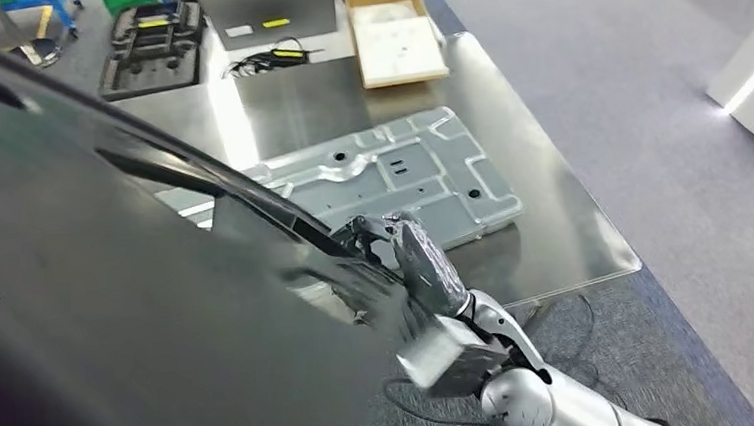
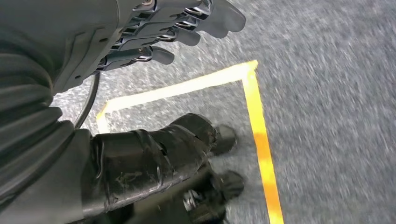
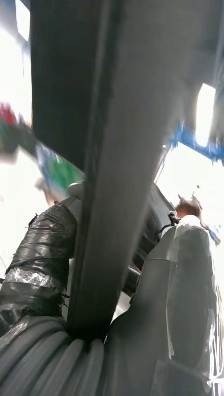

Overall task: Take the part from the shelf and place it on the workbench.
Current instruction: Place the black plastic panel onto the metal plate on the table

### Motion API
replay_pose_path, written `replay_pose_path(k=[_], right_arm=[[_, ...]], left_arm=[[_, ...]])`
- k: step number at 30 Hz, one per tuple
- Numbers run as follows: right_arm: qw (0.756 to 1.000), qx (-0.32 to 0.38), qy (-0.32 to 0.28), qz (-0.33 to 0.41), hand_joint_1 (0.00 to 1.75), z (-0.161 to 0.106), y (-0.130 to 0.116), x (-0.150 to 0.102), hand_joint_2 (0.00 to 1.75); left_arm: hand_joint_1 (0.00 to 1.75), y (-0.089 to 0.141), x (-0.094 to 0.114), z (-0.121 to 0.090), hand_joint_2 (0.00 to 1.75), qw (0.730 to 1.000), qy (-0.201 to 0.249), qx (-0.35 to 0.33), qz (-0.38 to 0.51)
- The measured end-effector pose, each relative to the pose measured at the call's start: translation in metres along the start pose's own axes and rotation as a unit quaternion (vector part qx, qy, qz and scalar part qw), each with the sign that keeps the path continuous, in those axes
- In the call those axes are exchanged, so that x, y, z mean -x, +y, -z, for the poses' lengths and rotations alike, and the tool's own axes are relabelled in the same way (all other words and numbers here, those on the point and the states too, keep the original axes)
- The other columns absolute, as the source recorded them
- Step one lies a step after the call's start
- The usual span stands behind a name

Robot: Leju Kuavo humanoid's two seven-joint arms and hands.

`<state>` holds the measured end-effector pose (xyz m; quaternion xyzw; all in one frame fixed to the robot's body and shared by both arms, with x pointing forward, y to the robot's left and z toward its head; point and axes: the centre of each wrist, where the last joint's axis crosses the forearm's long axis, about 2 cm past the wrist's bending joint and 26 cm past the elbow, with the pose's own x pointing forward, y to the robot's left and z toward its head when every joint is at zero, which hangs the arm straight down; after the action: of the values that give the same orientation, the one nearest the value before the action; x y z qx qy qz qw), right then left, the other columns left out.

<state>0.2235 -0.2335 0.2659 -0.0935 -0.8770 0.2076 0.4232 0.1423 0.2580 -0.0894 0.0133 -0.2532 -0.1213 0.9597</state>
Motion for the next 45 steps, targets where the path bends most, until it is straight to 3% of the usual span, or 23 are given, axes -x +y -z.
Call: replay_pose_path(k=[10, 19, 30, 34, 38, 42, 45], right_arm=[[0.964, -0.034, 0.130, -0.229, 1.75, 0.022, -0.031, 0.047, 1.75], [0.877, -0.055, 0.225, -0.421, 1.75, 0.023, -0.082, 0.100, 1.75], [0.778, -0.099, 0.273, -0.557, 1.75, 0.010, -0.120, 0.135, 1.75], [0.761, -0.104, 0.279, -0.577, 0.00, 0.006, -0.128, 0.141, 0.00], [0.757, -0.113, 0.276, -0.582, 0.00, 0.002, -0.130, 0.145, 0.00], [0.759, -0.117, 0.271, -0.580, 0.00, 0.000, -0.131, 0.146, 0.00], [0.759, -0.118, 0.272, -0.579, 0.00, -0.001, -0.131, 0.146, 0.00]], left_arm=[[0.00, -0.008, -0.010, 0.001, 1.75, 1.000, -0.013, 0.018, 0.021], [0.00, -0.016, -0.025, 0.003, 1.75, 0.999, -0.025, 0.034, 0.032], [0.00, -0.023, -0.034, 0.003, 1.75, 0.997, -0.037, 0.049, 0.036], [0.00, -0.025, -0.038, 0.004, 1.75, 0.997, -0.044, 0.051, 0.038], [0.00, -0.027, -0.041, 0.004, 1.75, 0.996, -0.046, 0.054, 0.047], [0.00, -0.028, -0.041, 0.004, 0.00, 0.997, -0.047, 0.048, 0.048], [0.00, -0.028, -0.041, 0.004, 0.00, 0.997, -0.047, 0.048, 0.048]])
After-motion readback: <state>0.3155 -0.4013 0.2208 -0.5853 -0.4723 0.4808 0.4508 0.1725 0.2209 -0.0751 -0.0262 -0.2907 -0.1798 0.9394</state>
